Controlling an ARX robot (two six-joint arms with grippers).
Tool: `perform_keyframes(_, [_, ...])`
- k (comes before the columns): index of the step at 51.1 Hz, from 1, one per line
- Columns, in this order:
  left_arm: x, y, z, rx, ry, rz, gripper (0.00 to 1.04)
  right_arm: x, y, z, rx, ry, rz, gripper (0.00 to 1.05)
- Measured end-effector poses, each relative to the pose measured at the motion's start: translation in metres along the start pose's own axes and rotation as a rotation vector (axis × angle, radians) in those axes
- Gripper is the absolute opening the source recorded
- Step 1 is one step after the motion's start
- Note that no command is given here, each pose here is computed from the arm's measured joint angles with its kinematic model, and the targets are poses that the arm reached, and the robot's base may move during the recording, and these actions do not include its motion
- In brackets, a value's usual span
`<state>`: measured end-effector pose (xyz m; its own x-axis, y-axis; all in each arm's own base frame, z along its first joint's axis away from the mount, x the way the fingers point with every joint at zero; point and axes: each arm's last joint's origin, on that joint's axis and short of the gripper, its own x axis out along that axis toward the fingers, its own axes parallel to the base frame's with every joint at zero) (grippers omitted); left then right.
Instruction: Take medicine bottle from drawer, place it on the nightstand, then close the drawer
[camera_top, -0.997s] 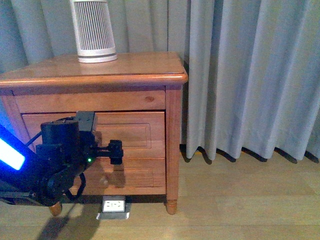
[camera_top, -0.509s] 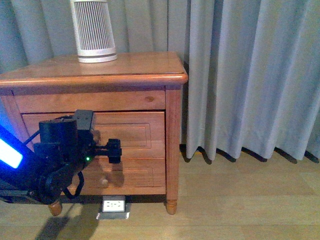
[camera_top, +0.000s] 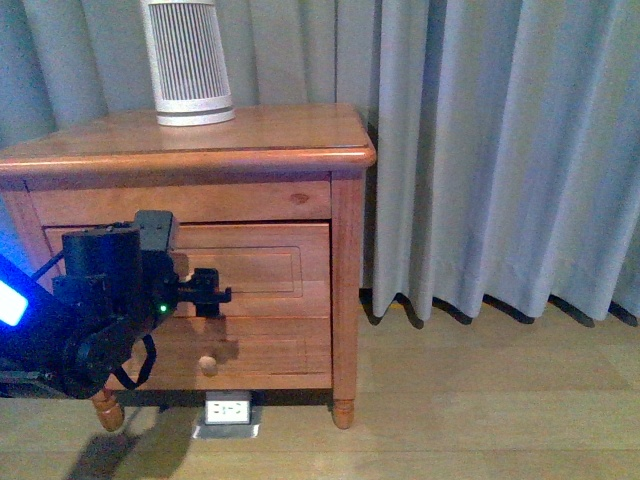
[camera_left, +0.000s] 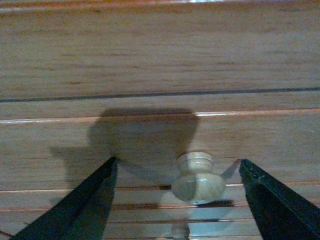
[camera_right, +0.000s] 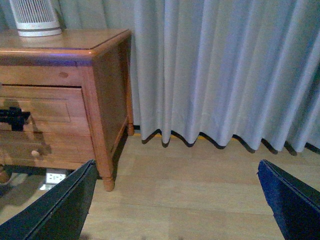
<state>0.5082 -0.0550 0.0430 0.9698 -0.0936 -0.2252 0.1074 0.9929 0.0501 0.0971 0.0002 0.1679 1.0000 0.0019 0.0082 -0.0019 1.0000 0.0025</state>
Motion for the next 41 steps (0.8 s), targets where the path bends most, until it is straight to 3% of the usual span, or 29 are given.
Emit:
perform_keyframes(8, [-0.001, -0.003, 0.001, 0.008, -0.002, -0.015, 0.33, 0.0, 0.0, 0.0, 0.0, 0.0, 0.0, 0.98])
perform_keyframes(12, [-0.001, -0.004, 0.001, 0.009, 0.0, -0.016, 0.26, 0.0, 0.0, 0.0, 0.0, 0.0, 0.0, 0.98])
perform_keyframes(28, [-0.009, -0.005, 0.002, 0.009, 0.002, -0.021, 0.24, 0.0, 0.0, 0.0, 0.0, 0.0, 0.0, 0.98])
perform_keyframes(41, [-0.072, -0.013, -0.004, 0.002, 0.028, -0.013, 0.24, 0.0, 0.0, 0.0, 0.0, 0.0, 0.0, 0.98])
